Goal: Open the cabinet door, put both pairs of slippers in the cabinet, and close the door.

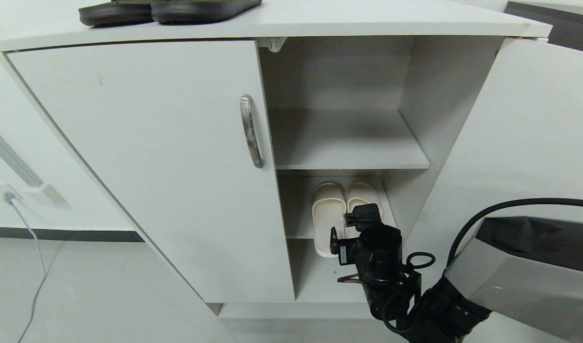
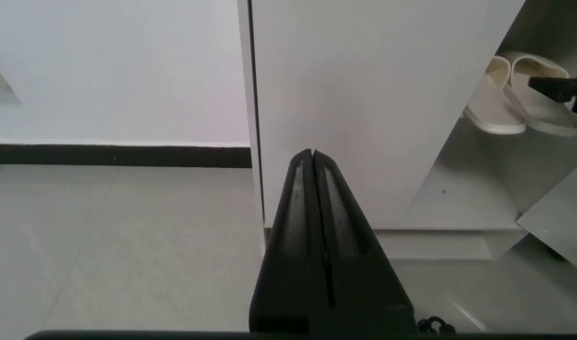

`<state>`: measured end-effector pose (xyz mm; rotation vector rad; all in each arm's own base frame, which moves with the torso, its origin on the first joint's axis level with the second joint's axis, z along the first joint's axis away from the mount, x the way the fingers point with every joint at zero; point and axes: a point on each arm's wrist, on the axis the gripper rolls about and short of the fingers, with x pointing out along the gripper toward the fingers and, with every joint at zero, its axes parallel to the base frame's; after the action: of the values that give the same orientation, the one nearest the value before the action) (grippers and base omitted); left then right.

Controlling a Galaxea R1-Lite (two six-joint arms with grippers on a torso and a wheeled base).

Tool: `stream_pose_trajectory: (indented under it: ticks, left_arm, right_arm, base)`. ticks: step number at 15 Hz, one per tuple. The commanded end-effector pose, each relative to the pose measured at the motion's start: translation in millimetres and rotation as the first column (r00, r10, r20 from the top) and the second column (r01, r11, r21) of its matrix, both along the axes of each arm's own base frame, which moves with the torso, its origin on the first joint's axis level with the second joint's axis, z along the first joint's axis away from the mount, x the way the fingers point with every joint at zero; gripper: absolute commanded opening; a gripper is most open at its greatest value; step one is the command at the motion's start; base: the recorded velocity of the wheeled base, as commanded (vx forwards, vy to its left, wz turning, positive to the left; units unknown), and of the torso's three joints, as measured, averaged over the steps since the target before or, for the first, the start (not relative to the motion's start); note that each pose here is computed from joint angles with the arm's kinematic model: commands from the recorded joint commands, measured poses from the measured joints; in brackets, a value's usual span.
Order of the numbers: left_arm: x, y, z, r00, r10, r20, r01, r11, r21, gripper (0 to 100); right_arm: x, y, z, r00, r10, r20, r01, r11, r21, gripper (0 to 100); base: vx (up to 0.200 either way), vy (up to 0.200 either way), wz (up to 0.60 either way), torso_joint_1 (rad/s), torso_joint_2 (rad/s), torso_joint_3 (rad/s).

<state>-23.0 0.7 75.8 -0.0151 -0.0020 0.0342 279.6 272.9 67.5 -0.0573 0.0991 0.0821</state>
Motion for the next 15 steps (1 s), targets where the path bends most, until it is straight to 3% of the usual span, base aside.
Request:
stream_pose_trajectory:
  ticks: [1,4,10,15]
  left_arm:
    - [0.1,0.0,0.0,1.000,-0.001,-0.002,0.001,1.000,0.000,0]
    - [0.1,0.0,0.1,1.000,0.001,0.000,-0.001,1.000,-0.002,0]
    - [0.1,0.0,0.1,1.000,0.001,0.000,-0.001,1.000,-0.002,0]
    - [0.1,0.0,0.0,1.000,0.001,-0.002,-0.001,1.000,0.003,0]
  right_arm:
    - [-4.3,-1.9,6.9,1.000,0.005,0.007,-0.005,1.000,0.007,100]
    - [-4.1,-1.7,7.4,1.000,0.005,0.009,-0.005,1.000,0.004,100]
    - [-6.1,-0.4,6.7,1.000,0.012,0.007,-0.012,1.000,0.002,100]
    - [-7.4,0.0,7.0,1.000,0.015,0.008,-0.015,1.000,0.002,100]
  base:
    - [0.000,0.000,0.00,0.000,0.00,0.000]
    - [0.000,0.000,0.00,0.000,0.00,0.000]
    - [-0.200,0.000,0.00,0.002,0.00,0.001]
    - [0.000,0.000,0.00,0.000,0.00,0.000]
